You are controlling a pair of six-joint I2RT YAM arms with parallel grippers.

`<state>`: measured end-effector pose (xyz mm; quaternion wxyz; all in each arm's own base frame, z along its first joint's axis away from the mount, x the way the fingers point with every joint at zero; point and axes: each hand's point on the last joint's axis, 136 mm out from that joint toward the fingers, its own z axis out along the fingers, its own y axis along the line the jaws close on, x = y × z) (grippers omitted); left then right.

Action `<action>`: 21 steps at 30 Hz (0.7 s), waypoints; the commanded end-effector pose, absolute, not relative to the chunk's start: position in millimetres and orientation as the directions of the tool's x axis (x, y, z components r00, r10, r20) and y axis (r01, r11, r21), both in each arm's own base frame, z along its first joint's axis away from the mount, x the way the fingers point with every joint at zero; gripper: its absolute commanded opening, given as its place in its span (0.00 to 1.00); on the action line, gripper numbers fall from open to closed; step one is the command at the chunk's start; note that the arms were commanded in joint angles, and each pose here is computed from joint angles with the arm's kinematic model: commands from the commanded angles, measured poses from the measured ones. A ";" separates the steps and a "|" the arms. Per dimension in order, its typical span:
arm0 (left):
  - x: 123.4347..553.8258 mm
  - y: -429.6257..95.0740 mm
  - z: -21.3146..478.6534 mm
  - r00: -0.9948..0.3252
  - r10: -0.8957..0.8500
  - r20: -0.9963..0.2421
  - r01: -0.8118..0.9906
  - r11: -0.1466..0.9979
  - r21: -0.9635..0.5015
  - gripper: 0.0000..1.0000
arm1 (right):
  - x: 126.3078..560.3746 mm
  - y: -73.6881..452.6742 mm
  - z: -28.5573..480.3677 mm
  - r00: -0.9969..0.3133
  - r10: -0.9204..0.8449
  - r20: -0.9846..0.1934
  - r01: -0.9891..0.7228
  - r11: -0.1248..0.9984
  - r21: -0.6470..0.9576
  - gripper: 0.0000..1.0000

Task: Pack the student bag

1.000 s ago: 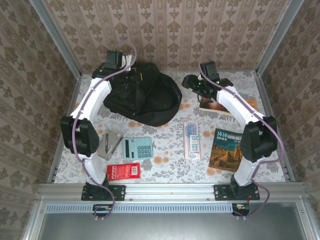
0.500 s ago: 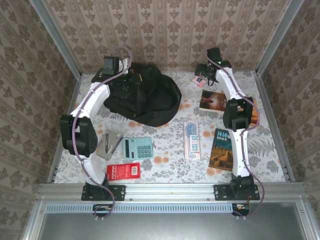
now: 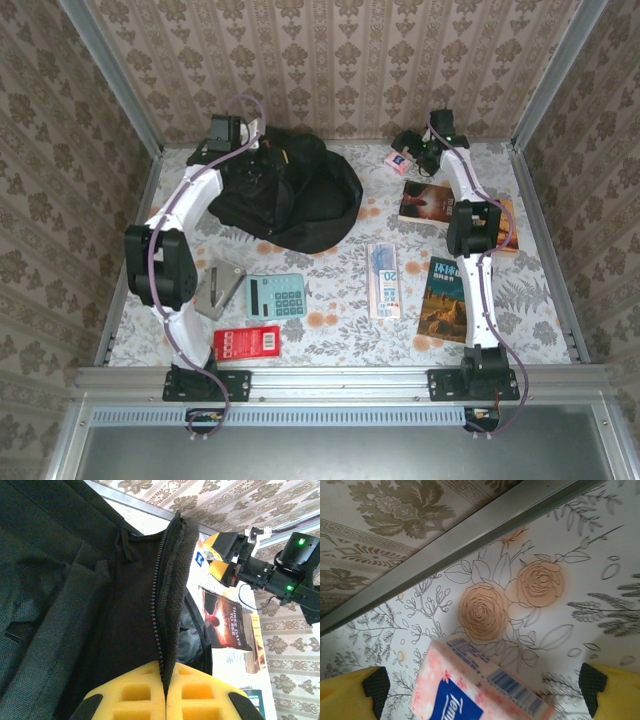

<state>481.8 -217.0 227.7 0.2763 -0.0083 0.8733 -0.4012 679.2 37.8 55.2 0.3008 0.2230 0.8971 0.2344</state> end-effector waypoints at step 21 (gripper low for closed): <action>488.8 -209.3 252.8 -0.828 -0.267 -0.493 0.241 0.625 -0.743 0.00 | 667.9 109.7 35.4 -0.819 0.512 -0.259 0.184 0.662 0.727 0.85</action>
